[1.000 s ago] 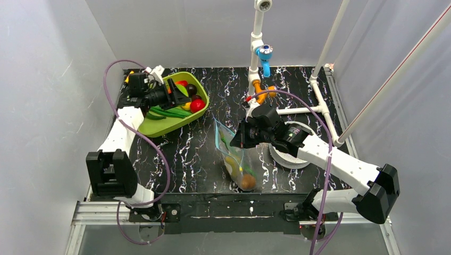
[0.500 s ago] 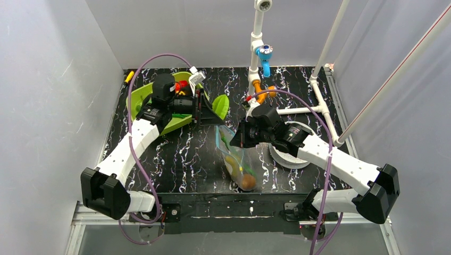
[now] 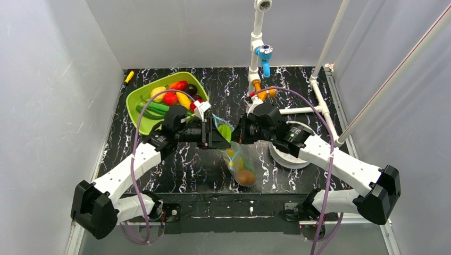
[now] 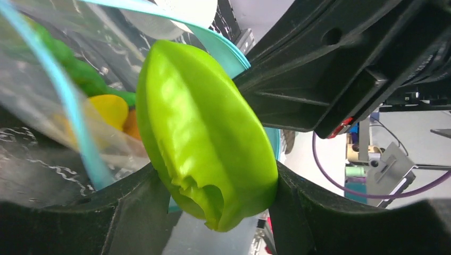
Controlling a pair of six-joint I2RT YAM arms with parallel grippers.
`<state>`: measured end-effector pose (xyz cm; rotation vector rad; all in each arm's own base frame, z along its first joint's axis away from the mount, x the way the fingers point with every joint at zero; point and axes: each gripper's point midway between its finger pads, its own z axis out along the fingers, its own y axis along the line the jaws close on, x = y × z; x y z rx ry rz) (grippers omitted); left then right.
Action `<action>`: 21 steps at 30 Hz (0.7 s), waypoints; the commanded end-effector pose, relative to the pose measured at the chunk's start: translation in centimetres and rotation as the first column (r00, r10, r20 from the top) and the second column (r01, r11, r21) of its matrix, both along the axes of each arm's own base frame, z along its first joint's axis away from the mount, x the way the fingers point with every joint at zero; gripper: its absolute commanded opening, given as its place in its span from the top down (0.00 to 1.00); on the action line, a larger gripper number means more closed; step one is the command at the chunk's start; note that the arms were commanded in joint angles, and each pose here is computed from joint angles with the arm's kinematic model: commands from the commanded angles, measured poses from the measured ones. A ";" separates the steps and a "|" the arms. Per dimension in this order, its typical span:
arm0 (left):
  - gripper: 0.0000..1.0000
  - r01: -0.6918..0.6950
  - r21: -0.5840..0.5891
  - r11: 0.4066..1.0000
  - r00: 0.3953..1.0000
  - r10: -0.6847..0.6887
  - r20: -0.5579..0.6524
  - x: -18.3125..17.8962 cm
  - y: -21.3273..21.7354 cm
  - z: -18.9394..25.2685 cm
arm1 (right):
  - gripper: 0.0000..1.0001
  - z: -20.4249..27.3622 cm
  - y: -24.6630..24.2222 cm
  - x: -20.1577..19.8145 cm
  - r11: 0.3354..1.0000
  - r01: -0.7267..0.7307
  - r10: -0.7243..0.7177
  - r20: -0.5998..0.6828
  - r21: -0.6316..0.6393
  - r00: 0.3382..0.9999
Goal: Place the food in the zip-top bag and seal the zipper
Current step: Place the fake fruit in the zipper food storage bag.
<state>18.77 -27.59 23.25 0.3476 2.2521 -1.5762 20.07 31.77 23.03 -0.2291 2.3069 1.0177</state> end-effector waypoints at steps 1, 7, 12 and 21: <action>0.53 -0.081 -0.032 0.996 0.997 0.080 -0.021 -0.6 -1.5 2.0 | 0.99 2.4 1.6 0.2 0.995 -0.033 0.028 0.051 0.092 0.998; 0.43 -0.180 0.243 0.953 0.966 0.218 -0.140 -1.8 0.5 0.0 | 0.99 2.8 1.0 -0.3 0.993 -0.029 0.019 0.085 0.117 0.996; 0.23 -0.203 0.220 0.954 0.954 0.243 -0.174 -2.2 0.0 1.2 | 0.99 3.3 1.0 -0.6 0.991 -0.046 0.034 0.101 0.126 0.994; 0.02 -0.187 0.189 0.964 0.961 0.219 -0.166 -2.5 -0.3 2.1 | 0.99 3.7 0.5 -1.2 0.990 -0.053 0.038 0.114 0.133 0.993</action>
